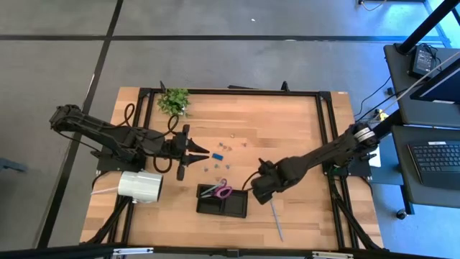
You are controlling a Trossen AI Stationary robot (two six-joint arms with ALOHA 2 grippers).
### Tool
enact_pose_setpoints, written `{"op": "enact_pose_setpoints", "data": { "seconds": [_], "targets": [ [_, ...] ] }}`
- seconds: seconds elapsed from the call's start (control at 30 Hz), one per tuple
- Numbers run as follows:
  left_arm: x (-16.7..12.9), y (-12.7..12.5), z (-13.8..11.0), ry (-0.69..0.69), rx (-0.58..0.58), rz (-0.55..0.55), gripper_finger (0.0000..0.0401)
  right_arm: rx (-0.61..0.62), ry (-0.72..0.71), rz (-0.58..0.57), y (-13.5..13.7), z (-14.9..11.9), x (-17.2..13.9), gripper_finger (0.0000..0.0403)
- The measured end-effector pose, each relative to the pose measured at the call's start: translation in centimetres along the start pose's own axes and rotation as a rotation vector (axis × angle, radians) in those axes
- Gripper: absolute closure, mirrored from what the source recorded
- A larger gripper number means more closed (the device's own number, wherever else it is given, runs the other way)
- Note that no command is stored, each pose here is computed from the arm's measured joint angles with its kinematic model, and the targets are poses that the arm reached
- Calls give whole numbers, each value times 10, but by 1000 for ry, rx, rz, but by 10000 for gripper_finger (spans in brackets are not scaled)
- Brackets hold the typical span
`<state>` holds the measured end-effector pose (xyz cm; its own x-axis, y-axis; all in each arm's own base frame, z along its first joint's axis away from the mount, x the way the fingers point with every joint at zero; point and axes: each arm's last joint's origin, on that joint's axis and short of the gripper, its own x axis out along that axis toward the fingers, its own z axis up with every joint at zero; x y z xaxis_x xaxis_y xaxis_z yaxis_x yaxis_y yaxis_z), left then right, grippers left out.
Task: Pick and place office supplies into organizer
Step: Put the light blue pencil into the desk organizer
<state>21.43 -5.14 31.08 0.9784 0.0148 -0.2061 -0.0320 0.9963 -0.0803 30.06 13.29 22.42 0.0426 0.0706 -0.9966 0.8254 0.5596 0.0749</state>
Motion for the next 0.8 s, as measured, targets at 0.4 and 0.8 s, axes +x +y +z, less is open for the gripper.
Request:
{"op": "enact_pose_setpoints", "data": {
  "seconds": [0.4,0.8],
  "targets": [
    [0,0,0,0,-10,0,329,26,37,-101,8,2,42,82],
    [0,0,-1,6,-25,1,329,50,48,22,1,-7,81,131]
  ]
}}
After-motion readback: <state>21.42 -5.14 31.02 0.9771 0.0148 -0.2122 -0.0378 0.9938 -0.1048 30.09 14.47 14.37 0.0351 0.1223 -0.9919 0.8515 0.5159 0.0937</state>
